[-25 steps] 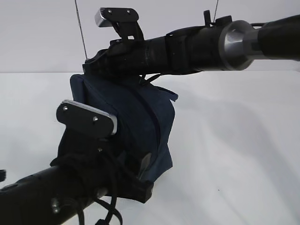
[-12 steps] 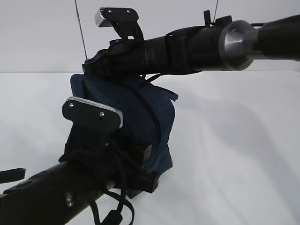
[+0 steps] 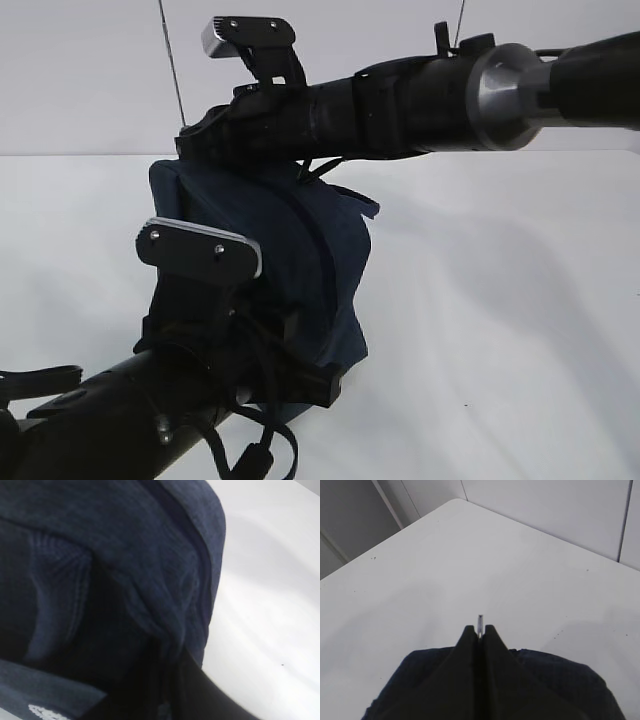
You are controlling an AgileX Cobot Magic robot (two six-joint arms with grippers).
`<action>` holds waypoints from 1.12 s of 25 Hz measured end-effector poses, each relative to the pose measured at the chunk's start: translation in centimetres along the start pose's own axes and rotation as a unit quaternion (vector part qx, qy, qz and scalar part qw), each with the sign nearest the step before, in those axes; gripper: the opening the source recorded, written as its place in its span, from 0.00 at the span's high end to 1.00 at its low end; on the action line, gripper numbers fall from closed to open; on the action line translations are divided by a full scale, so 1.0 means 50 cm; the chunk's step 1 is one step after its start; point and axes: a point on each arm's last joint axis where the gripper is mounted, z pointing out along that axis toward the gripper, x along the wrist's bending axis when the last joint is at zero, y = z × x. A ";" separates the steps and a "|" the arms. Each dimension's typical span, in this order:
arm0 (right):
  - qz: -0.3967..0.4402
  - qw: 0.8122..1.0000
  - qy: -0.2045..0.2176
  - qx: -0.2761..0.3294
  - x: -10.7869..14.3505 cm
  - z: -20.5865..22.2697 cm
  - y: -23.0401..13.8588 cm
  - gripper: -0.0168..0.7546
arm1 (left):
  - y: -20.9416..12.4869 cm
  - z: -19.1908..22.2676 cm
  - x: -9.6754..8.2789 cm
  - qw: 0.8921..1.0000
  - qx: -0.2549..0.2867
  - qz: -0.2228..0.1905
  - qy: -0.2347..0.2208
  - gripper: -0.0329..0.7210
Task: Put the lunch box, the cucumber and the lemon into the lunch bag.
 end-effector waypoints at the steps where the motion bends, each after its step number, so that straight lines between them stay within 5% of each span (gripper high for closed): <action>1: 0.000 1.000 0.000 0.000 0.000 0.000 0.000 0.97 | 0.000 0.000 0.000 1.000 0.000 0.000 0.000 0.95; 28: -0.101 0.993 -0.042 0.044 -0.027 -0.062 0.041 0.97 | 0.030 -0.054 0.043 0.992 0.067 0.052 0.093 0.96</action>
